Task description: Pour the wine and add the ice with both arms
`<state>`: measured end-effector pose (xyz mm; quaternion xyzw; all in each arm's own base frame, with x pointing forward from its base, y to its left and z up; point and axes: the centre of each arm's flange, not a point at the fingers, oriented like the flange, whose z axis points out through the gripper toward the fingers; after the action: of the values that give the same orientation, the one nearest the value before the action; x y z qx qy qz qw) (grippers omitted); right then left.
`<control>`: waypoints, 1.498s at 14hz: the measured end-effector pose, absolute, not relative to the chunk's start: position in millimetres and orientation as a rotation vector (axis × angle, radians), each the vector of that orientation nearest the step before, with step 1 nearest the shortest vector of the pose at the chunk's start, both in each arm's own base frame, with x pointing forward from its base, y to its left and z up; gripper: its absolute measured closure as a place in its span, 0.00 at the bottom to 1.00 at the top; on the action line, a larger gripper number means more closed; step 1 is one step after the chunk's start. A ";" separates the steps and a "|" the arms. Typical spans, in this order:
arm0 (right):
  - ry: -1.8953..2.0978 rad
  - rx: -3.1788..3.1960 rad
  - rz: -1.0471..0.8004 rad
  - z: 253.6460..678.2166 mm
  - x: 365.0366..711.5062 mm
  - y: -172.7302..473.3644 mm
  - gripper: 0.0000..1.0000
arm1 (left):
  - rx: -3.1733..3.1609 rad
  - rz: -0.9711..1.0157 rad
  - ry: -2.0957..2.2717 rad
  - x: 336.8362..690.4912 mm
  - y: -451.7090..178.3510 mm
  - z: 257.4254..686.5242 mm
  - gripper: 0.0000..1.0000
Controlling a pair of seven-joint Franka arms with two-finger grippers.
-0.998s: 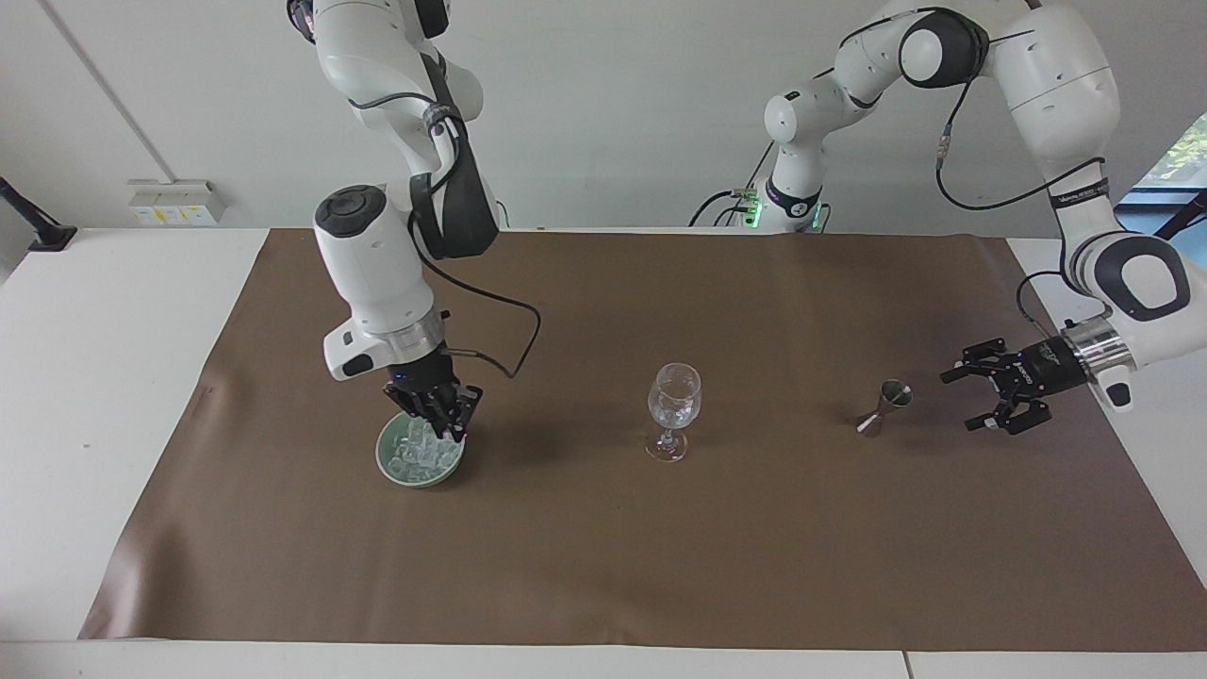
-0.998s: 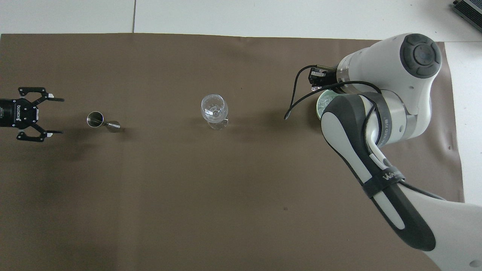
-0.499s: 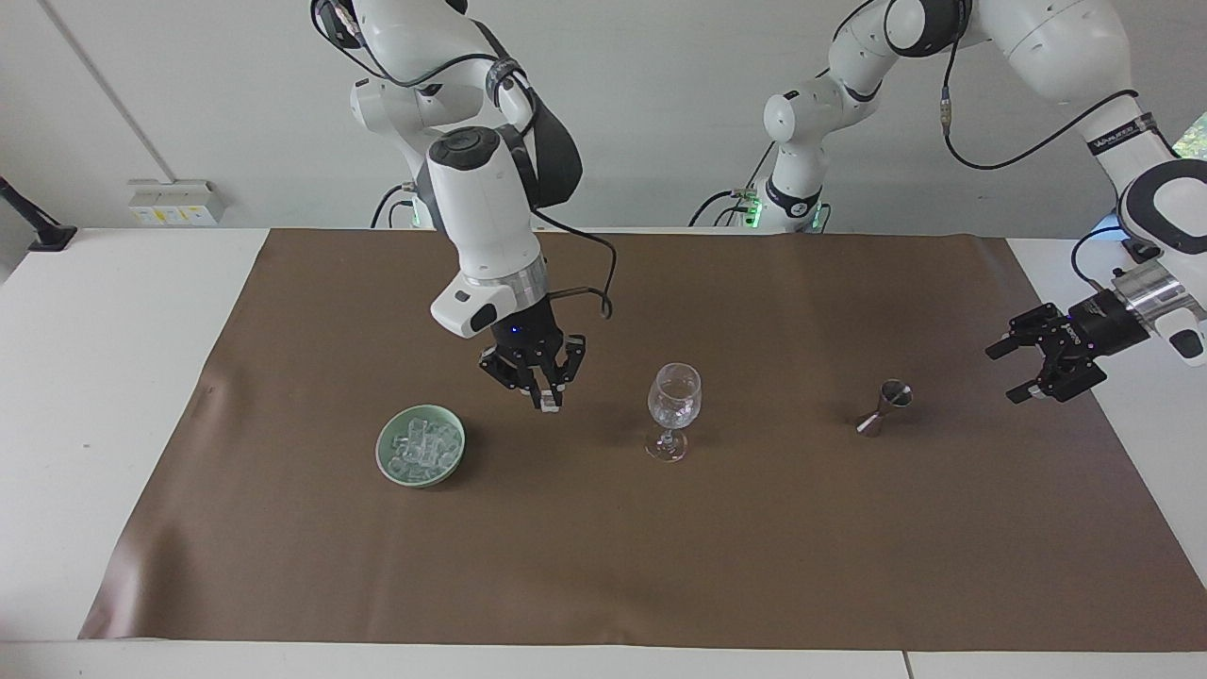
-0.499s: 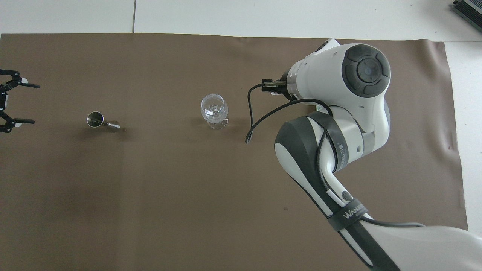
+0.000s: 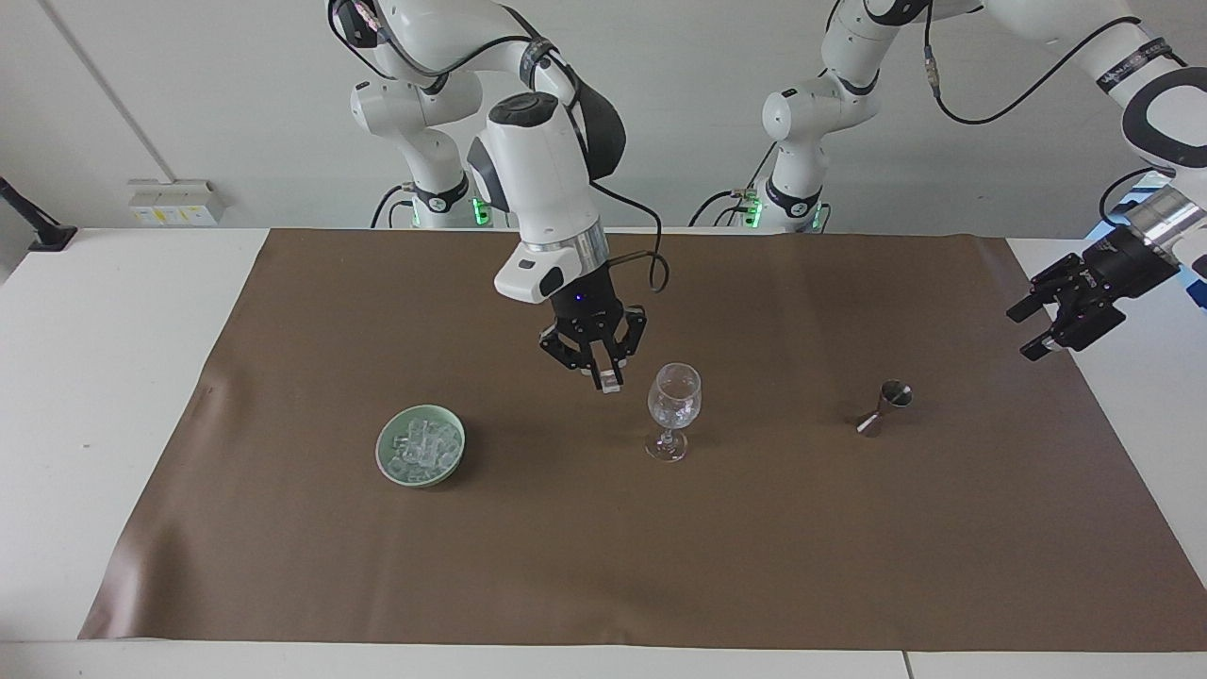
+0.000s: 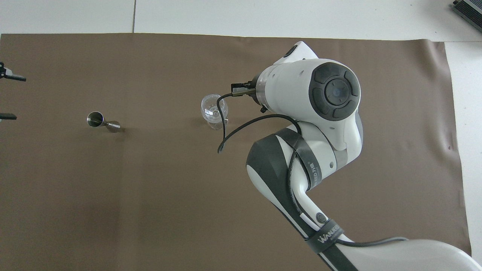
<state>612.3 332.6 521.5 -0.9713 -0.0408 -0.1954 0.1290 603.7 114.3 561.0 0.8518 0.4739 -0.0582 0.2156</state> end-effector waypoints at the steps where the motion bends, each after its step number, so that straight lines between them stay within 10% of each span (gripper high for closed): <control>1: -0.101 -2.806 -0.582 524.0 609.1 340.3 0.76 | 2.418 -0.135 1.288 602.3 104.1 568.2 0.00; 21: 0.009 -2.753 -0.543 525.9 589.7 381.8 0.76 | 3.099 0.053 0.277 549.8 1.7 647.1 0.00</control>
<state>589.7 381.8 525.9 -0.9673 0.0033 -0.1908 0.1668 549.8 1.7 647.1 0.9958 0.0889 0.0169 0.0150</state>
